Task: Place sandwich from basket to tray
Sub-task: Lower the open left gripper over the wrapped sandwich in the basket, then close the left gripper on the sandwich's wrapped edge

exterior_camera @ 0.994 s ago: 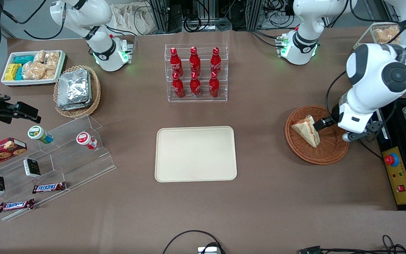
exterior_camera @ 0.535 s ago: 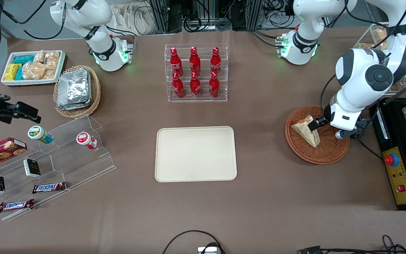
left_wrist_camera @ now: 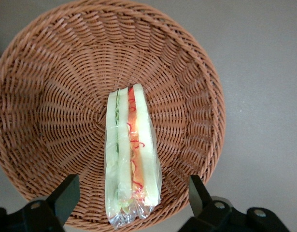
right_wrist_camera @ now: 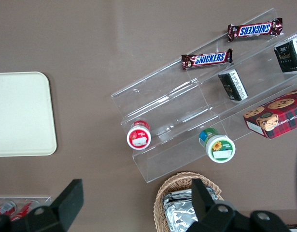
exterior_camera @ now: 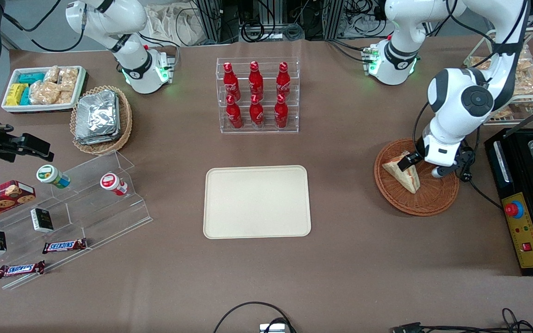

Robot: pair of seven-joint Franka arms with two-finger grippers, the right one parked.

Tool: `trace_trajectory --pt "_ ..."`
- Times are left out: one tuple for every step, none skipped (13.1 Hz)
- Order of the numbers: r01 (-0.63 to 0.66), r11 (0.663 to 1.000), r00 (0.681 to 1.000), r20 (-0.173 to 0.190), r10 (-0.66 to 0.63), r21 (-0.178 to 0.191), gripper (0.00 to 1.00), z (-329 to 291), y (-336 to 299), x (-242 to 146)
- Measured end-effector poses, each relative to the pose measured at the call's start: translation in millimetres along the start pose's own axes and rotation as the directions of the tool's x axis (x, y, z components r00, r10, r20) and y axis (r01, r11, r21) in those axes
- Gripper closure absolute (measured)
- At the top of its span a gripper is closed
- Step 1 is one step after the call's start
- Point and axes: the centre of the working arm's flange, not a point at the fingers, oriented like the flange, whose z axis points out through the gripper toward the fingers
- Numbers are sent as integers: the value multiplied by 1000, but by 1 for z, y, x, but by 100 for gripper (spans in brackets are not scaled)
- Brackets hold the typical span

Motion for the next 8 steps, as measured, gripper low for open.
trace_trajectory --pt "6 1000 1000 -4 -6 -3 0 7 -2 -3" --pt "9 1000 1000 -8 -9 -7 0 13 -4 -6" --pt "11 1000 1000 -13 -11 -12 0 19 -6 -9" --pt "13 1000 1000 -18 -13 -17 0 25 -8 -11" --pt "15 1000 1000 -19 -15 -20 0 32 -9 -13" --pt "16 1000 1000 -18 -16 -22 0 37 -10 -14" --pt "17 1000 1000 -17 -18 -24 0 41 -10 -14" --pt "19 1000 1000 -17 -20 -25 0 44 -10 -14"
